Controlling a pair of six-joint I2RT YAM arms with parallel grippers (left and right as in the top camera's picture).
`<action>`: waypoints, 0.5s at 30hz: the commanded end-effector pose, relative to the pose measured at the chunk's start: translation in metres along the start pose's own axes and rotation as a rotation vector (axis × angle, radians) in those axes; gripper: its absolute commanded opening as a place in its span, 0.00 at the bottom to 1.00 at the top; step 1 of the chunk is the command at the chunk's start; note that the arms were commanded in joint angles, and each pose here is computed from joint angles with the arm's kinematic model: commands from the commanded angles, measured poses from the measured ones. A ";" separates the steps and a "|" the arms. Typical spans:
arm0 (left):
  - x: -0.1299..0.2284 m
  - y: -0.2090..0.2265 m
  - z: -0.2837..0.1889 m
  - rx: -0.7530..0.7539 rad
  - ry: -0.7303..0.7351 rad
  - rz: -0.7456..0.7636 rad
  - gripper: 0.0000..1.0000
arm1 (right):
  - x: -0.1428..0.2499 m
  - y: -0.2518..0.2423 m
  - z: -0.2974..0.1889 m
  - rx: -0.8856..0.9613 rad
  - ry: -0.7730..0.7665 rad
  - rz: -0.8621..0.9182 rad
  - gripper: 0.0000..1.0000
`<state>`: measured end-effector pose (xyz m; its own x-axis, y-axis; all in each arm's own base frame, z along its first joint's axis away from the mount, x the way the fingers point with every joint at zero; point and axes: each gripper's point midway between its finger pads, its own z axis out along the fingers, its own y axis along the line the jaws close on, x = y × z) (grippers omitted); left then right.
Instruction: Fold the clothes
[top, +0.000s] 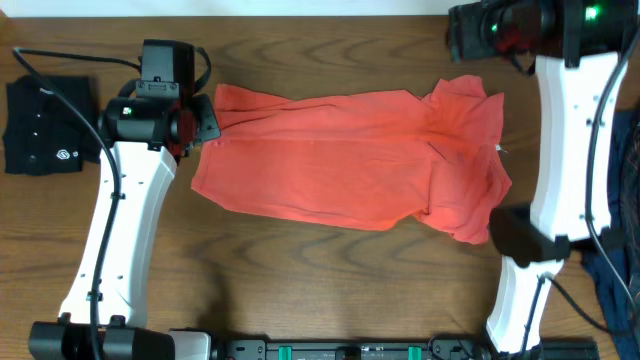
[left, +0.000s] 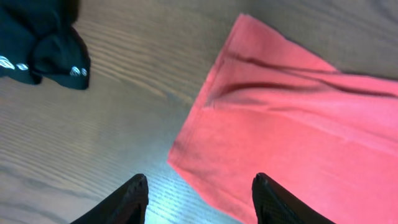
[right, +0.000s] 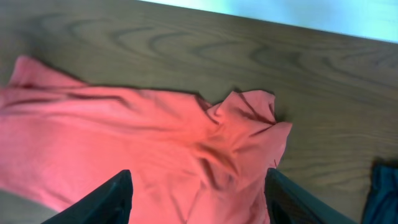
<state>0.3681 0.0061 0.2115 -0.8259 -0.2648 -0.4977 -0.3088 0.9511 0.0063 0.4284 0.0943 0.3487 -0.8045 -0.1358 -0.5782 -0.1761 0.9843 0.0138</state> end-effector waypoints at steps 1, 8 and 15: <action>0.014 -0.003 0.006 0.025 0.053 -0.016 0.55 | 0.023 0.008 0.006 0.048 0.091 -0.005 0.66; 0.038 -0.009 0.017 0.064 0.138 -0.015 0.56 | 0.114 0.000 0.045 0.125 0.429 0.052 0.67; 0.078 0.000 0.039 0.021 0.247 -0.030 0.56 | 0.191 0.013 0.082 0.106 0.578 0.057 0.71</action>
<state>0.3334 -0.0073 0.1537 -0.8983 -0.3004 -0.3205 -0.3092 0.9507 -0.0246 0.3432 0.0875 0.1695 -0.9924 -0.1200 -0.0276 -0.1175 0.9899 -0.0790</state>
